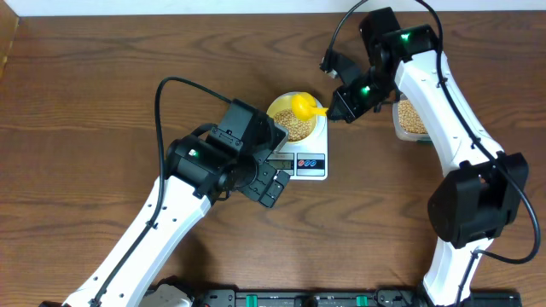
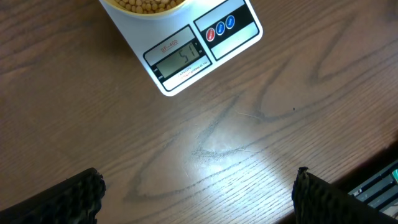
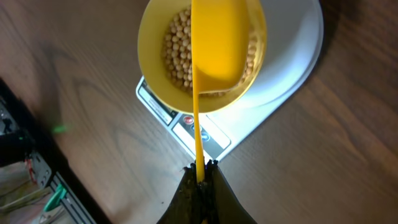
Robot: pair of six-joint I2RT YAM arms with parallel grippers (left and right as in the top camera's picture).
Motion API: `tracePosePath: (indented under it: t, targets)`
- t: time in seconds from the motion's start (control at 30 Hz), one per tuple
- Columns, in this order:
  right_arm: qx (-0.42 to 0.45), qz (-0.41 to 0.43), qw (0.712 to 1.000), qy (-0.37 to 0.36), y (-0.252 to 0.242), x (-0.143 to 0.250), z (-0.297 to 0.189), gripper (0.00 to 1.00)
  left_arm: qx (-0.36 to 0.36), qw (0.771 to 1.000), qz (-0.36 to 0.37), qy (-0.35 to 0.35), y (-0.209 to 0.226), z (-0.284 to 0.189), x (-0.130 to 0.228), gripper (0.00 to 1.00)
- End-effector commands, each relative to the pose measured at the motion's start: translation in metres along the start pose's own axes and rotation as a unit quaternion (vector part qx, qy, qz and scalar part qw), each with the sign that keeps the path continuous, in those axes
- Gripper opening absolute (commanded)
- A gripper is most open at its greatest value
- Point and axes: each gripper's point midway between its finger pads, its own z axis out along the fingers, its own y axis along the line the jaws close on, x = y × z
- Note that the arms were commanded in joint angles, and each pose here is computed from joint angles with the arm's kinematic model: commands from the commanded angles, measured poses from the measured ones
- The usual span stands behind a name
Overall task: Scoop item into bowl and weigh 50g on scale
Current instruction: 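Lift the refilled scoop with the right gripper toward the bowl, then tilt the yellow scoop over the bowl to pour soybeans in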
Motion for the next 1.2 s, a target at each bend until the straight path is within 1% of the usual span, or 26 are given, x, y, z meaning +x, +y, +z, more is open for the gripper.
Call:
tracePosePath:
  t: [0.0, 0.3, 0.5, 1.17]
  targets:
    - [-0.014, -0.012, 1.0, 0.001, 0.004, -0.003, 0.01, 0.01, -0.002, 1.0, 0.003, -0.009, 0.0, -0.005, -0.003, 0.98]
    - [-0.016, -0.016, 1.0, 0.02, 0.005, -0.002, 0.027, 0.01, -0.002, 1.0, 0.003, -0.009, 0.0, -0.005, -0.003, 0.98]
    - [0.017, -0.016, 0.999, 0.029, -0.005, -0.002, 0.031, 0.01, -0.002, 1.0, 0.003, -0.009, 0.0, -0.005, -0.003, 0.98]
    - [0.07, -0.018, 0.997, 0.03, -0.023, -0.004, 0.03, 0.01, -0.002, 1.0, 0.003, -0.009, 0.0, -0.005, -0.003, 0.98]
